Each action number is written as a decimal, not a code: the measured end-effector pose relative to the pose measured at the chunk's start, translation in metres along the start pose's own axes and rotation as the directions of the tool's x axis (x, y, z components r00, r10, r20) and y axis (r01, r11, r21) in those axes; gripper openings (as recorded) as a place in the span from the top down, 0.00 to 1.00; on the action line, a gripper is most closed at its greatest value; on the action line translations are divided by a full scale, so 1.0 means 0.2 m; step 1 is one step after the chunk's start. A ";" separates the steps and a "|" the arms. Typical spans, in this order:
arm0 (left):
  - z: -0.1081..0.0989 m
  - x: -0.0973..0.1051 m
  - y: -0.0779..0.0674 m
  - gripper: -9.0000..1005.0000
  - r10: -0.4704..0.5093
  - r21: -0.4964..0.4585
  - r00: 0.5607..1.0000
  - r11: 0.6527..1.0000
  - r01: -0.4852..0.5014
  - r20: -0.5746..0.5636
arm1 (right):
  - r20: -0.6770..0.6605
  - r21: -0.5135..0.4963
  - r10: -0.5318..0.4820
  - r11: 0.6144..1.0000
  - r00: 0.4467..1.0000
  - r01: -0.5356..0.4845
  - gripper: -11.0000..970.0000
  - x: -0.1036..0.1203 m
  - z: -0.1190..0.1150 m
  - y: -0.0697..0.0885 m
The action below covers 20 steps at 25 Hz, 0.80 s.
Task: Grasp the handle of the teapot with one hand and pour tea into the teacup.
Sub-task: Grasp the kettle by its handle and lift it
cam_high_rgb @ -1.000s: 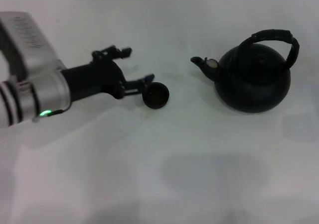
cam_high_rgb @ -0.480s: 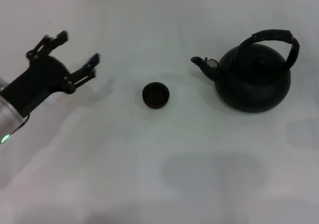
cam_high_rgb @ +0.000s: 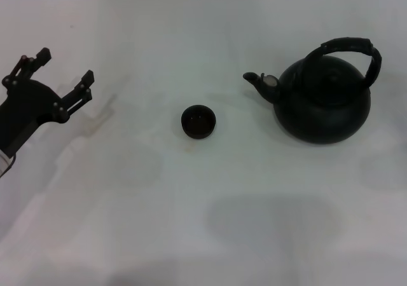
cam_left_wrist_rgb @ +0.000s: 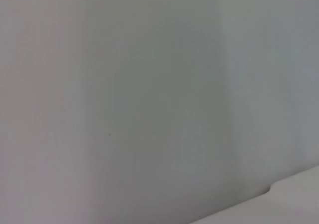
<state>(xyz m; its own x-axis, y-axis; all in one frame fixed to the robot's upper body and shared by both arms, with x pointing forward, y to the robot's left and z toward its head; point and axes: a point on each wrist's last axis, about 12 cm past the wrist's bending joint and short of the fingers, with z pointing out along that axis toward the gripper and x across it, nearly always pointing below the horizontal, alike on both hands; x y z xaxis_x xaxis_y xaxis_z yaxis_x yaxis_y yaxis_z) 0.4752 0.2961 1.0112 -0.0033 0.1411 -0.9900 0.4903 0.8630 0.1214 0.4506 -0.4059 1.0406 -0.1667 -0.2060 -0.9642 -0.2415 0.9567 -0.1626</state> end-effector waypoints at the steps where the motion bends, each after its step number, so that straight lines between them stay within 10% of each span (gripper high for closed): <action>1: 0.00 0.00 0.00 0.13 -0.001 -0.003 1.000 1.000 0.001 -0.001 | -0.007 -0.025 -0.010 1.000 1.000 0.010 0.47 -0.03 -0.01 0.00; 20: -0.16 0.07 -0.02 0.12 -0.051 -0.063 0.999 0.997 0.050 -0.016 | -0.094 -0.288 -0.120 0.954 0.988 0.088 0.47 -0.26 0.03 0.26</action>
<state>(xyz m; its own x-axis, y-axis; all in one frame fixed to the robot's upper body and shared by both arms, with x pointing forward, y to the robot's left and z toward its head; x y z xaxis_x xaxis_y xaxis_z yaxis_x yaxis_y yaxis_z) 0.4441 0.3098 0.9994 -0.0426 0.1045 -0.9936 0.4336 0.8979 0.0759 0.4517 -0.3437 1.0816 -0.2255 -0.3377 -0.9139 -0.5202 0.8349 -0.1801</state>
